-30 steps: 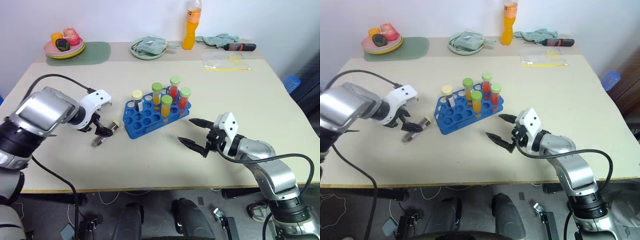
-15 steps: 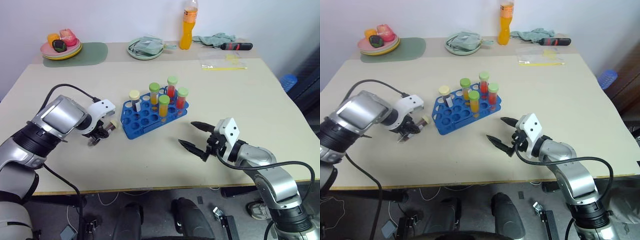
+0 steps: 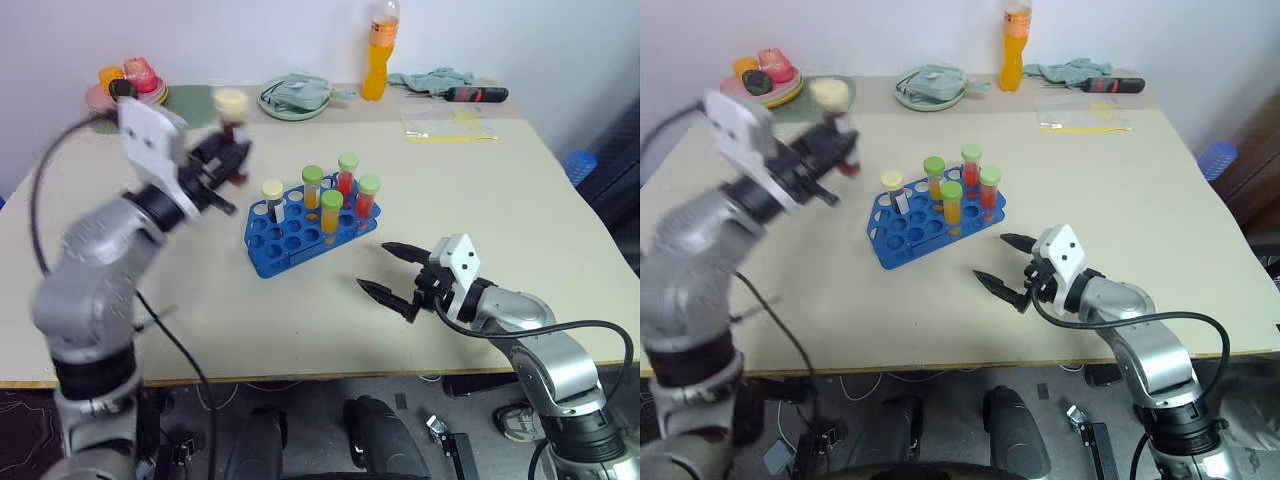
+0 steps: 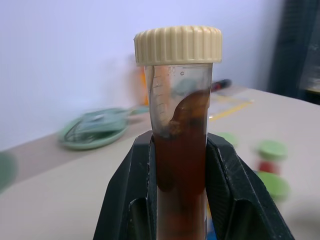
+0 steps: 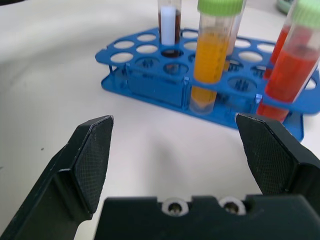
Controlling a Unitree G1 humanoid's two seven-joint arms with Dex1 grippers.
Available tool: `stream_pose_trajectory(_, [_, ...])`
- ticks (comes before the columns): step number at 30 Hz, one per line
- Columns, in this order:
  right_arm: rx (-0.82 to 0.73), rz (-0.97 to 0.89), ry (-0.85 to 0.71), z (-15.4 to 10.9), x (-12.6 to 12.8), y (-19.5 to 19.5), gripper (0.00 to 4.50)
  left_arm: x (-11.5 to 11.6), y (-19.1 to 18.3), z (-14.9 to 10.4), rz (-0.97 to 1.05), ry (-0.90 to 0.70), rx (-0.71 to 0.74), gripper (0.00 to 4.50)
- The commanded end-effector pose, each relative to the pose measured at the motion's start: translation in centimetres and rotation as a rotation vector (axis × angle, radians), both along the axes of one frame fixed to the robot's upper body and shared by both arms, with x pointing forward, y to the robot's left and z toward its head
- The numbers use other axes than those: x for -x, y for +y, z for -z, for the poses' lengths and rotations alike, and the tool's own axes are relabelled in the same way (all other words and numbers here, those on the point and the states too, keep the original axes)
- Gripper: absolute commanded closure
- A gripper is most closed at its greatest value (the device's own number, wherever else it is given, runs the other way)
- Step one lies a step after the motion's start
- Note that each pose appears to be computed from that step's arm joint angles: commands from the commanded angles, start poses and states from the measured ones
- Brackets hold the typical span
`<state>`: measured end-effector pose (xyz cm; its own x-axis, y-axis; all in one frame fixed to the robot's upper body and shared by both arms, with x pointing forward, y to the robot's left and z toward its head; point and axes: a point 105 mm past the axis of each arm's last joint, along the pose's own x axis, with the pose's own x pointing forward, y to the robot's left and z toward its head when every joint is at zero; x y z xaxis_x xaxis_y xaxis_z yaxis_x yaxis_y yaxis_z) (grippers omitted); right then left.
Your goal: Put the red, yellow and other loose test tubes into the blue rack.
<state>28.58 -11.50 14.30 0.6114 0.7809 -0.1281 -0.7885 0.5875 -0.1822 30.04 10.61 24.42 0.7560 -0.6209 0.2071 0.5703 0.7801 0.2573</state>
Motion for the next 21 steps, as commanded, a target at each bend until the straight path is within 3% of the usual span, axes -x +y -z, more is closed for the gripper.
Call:
stream_pose_trajectory(1, [-0.002, -0.026, -0.028, -0.7, -0.3, 0.4, 0.16, 1.2, -3.7, 1.3, 0.019, -0.129, -0.021, 3.76])
stream_pose_trajectory(7, [0.008, -0.025, -0.037, -0.9, -0.3, 0.3, 0.16, -0.7, -4.4, 4.5, -0.072, -0.115, 0.026, 3.76])
stream_pose_trajectory(15, [0.006, -0.009, -0.039, -1.0, 0.0, 0.1, 0.16, -2.5, -2.7, 5.8, -0.139, -0.093, -0.002, 3.76])
stream_pose_trajectory(21, [0.005, -0.011, -0.038, -1.0, 0.1, 0.2, 0.16, -2.7, -2.4, 6.7, -0.148, -0.065, -0.017, 3.76])
